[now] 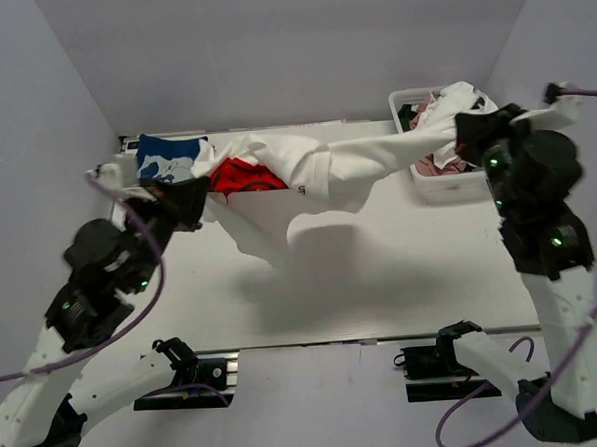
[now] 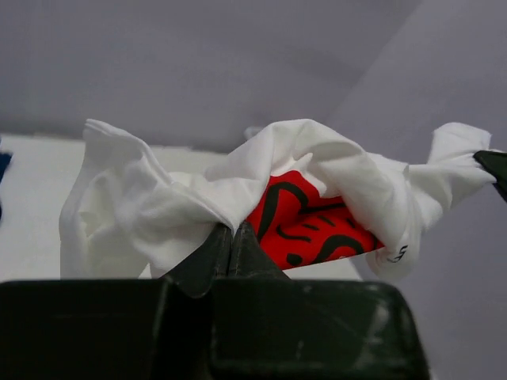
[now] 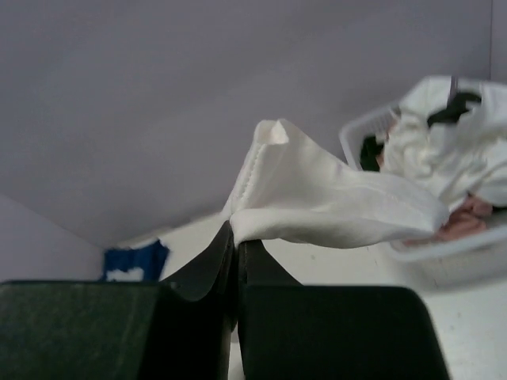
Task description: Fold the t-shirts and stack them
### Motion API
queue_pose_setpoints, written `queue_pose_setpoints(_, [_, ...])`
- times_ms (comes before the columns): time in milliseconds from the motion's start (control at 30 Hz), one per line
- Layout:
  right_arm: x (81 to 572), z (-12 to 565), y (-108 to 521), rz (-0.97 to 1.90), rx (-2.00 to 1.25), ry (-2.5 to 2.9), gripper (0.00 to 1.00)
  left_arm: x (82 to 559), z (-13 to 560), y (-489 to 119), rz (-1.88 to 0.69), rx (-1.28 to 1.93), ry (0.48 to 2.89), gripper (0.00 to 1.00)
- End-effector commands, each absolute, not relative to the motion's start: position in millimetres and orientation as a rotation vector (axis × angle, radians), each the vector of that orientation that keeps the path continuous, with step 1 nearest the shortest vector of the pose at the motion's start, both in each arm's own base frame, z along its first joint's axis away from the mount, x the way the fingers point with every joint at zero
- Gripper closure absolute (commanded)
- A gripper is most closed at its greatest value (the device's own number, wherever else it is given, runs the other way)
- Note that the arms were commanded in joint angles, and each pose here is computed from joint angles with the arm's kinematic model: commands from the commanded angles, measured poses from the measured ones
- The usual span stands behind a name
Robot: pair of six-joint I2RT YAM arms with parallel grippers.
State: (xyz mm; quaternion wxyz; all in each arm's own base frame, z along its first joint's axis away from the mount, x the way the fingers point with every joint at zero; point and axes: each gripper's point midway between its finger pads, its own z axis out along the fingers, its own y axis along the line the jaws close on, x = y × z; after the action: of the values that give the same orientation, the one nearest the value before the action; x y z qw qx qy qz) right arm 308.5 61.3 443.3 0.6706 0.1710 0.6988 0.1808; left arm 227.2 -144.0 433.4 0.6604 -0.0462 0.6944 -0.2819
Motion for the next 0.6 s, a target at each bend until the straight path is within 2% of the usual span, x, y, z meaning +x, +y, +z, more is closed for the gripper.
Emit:
queue_pose_setpoints(0, [268, 494, 42, 0.370, 0.357, 1.479, 1.00, 189, 496, -127, -0.754, -0.009, 1.384, 1.00])
queue_pose_setpoints(167, [215, 544, 36, 0.420, 0.283, 1.357, 1.00, 154, 522, -122, -0.865, 0.075, 1.300, 1.00])
queue_pose_setpoints(333, [228, 540, 49, 0.437, 0.233, 1.405, 1.00, 173, 510, -121, -0.825, -0.022, 1.355, 1.00])
queue_pose_setpoints(500, [326, 439, 74, 0.352, 0.242, 1.725, 1.00, 253, 418, -115, -0.452, -0.328, 1.597, 0.99])
queue_pose_setpoints(567, [364, 372, 86, 0.318, 0.252, 1.898, 1.00, 283, 355, -117, -0.219, -0.397, 1.736, 0.79])
